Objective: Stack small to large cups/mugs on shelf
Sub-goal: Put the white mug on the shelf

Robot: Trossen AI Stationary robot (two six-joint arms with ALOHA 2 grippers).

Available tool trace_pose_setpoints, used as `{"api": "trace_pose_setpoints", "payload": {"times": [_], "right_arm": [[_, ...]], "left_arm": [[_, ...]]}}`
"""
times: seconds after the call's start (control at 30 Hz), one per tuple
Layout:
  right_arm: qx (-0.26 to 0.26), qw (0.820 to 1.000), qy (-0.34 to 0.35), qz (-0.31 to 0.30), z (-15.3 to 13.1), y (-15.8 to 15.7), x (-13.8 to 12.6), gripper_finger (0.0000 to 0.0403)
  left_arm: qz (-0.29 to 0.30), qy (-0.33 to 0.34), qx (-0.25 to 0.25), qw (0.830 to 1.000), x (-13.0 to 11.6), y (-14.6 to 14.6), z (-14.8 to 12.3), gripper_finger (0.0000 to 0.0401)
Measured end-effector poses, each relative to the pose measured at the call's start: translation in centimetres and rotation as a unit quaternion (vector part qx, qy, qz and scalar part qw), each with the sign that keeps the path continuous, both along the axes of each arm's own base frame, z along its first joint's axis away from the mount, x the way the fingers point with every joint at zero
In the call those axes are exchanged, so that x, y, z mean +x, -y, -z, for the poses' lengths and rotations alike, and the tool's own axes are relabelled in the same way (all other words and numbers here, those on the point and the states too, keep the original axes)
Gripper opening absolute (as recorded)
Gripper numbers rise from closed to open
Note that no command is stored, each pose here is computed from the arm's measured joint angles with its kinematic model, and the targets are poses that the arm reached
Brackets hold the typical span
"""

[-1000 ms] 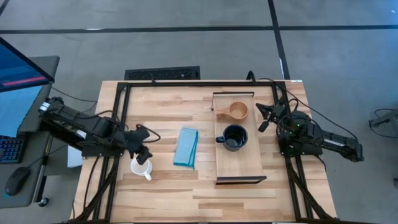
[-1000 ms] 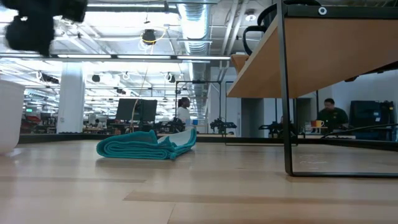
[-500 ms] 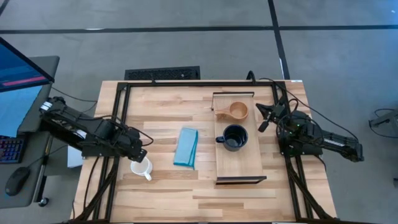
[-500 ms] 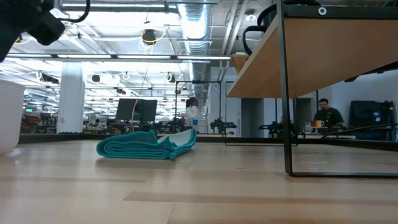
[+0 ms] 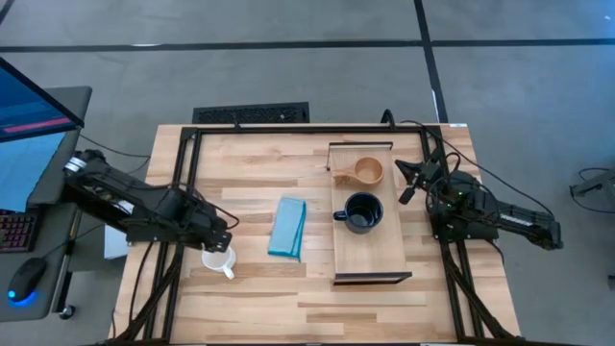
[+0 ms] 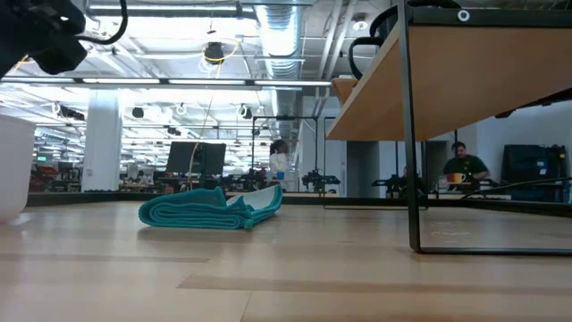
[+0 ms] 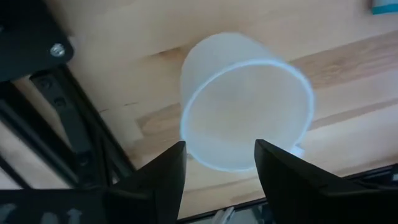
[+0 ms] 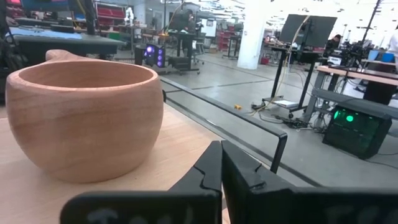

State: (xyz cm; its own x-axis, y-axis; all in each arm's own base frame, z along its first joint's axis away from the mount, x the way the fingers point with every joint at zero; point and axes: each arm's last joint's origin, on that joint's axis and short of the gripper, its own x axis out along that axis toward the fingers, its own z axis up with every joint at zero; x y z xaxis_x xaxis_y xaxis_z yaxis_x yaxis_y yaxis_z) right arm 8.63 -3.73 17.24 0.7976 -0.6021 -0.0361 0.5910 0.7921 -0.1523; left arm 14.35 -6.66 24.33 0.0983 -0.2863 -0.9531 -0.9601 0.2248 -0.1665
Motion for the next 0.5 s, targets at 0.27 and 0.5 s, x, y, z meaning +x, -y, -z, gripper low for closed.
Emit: {"api": "trace_pose_setpoints", "payload": {"times": [0.27,0.5], "right_arm": [[0.000,1.000,0.001,0.000,-0.01,0.00,0.00,0.0024],[0.000,1.000,0.001,0.000,-0.01,0.00,0.00,0.0027]], "left_arm": [[0.042,-0.022,-0.009,0.999,0.71,0.44,0.78,0.0183],[0.052,-0.024,-0.001,0.998,0.96,0.51,1.04,0.0183]]}}
